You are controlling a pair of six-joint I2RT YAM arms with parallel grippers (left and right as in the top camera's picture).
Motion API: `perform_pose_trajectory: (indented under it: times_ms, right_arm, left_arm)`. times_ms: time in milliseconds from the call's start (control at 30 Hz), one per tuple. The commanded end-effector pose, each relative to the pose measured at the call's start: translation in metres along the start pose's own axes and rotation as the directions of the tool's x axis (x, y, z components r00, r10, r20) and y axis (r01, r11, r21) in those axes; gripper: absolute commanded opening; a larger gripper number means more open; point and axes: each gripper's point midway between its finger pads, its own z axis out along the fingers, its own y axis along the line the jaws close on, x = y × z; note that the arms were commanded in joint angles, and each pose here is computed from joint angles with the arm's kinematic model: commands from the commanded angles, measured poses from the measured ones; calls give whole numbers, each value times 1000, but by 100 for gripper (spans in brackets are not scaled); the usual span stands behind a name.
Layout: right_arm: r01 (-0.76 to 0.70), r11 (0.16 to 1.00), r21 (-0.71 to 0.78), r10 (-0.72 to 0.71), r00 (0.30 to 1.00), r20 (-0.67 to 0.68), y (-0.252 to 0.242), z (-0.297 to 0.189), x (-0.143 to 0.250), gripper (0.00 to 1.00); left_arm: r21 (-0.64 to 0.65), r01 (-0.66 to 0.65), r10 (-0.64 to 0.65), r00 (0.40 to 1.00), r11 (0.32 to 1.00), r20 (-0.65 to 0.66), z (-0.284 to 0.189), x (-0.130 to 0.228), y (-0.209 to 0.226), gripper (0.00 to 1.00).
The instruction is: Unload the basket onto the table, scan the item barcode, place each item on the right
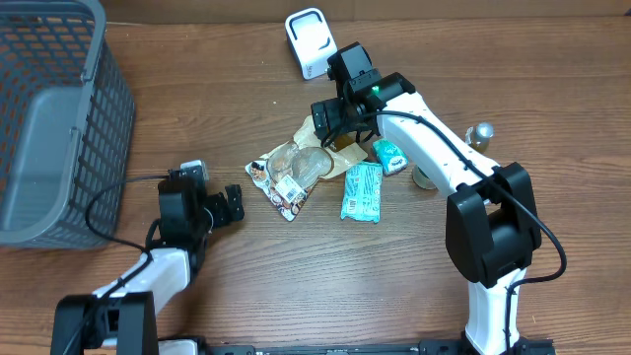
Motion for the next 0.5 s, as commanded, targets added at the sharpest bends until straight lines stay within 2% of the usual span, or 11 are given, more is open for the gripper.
perform_pose_trajectory:
  times_ms: [0, 367, 467]
  right_arm:
    - [-7, 1000, 12, 7, 1000, 2, -4, 0, 0, 100]
    - [-7, 1000, 12, 7, 1000, 2, -4, 0, 0, 100]
    - [-7, 1000, 12, 7, 1000, 2, -4, 0, 0, 100]
  left_arm:
    - [13, -12, 12, 1000, 1000, 18, -7, 8, -1, 100]
    - [4, -8, 8, 1000, 1000, -25, -16, 44, 7, 100]
    - [14, -11, 11, 1000, 1000, 20, -20, 48, 8, 100]
